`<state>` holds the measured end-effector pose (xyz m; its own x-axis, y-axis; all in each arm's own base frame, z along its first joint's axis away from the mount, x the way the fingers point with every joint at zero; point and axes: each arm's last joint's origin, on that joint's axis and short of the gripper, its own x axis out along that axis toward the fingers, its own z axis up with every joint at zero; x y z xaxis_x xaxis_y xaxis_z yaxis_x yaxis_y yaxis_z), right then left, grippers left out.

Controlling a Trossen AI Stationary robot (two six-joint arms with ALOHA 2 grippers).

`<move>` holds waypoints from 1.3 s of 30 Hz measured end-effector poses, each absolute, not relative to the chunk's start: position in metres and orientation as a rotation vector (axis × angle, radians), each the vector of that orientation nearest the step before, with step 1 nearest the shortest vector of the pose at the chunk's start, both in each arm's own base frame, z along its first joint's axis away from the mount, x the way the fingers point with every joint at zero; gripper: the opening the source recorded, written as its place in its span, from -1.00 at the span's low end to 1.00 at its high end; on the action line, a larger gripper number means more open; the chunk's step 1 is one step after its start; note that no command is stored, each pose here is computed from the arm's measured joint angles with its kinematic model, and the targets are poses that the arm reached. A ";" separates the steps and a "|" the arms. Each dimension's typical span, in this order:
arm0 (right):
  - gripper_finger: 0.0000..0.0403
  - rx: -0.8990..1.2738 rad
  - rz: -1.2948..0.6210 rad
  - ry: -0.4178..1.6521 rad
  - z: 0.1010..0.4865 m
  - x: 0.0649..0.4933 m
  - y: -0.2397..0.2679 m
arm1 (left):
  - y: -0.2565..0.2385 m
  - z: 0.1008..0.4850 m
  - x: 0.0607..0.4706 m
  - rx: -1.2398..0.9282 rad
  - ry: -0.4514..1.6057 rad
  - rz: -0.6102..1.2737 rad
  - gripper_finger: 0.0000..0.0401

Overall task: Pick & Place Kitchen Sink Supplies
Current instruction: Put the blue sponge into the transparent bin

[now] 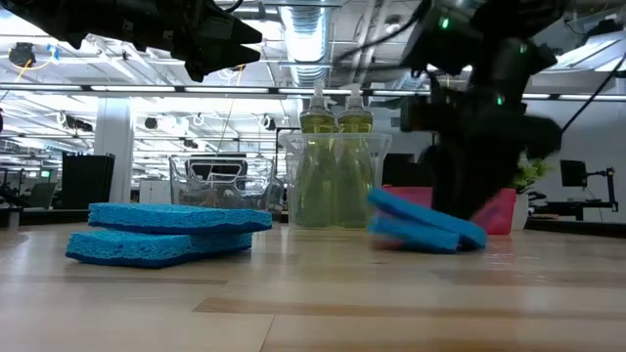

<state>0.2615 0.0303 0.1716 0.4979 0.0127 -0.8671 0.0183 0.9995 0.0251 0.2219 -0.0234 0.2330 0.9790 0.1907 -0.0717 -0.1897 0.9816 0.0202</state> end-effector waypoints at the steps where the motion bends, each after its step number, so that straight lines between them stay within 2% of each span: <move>1: 0.24 0.032 -0.003 1.071 0.166 0.264 0.031 | -0.024 0.233 0.222 0.013 0.073 0.191 0.09; 9: 0.24 0.070 -0.005 1.178 0.142 0.282 0.024 | -0.023 0.233 0.222 0.013 0.073 0.191 0.09; 33: 0.23 0.071 -0.008 1.197 0.143 0.285 0.020 | -0.023 0.233 0.222 0.013 0.072 0.191 0.09; 39: 0.10 0.077 0.005 1.199 0.143 0.285 0.020 | -0.024 0.233 0.222 0.013 0.072 0.191 0.09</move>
<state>0.2847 0.0202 0.1426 0.3637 0.0448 -0.9304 0.0375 0.9973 0.0627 0.2219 -0.0235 0.2332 0.9792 0.1902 -0.0702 -0.1893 0.9817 0.0197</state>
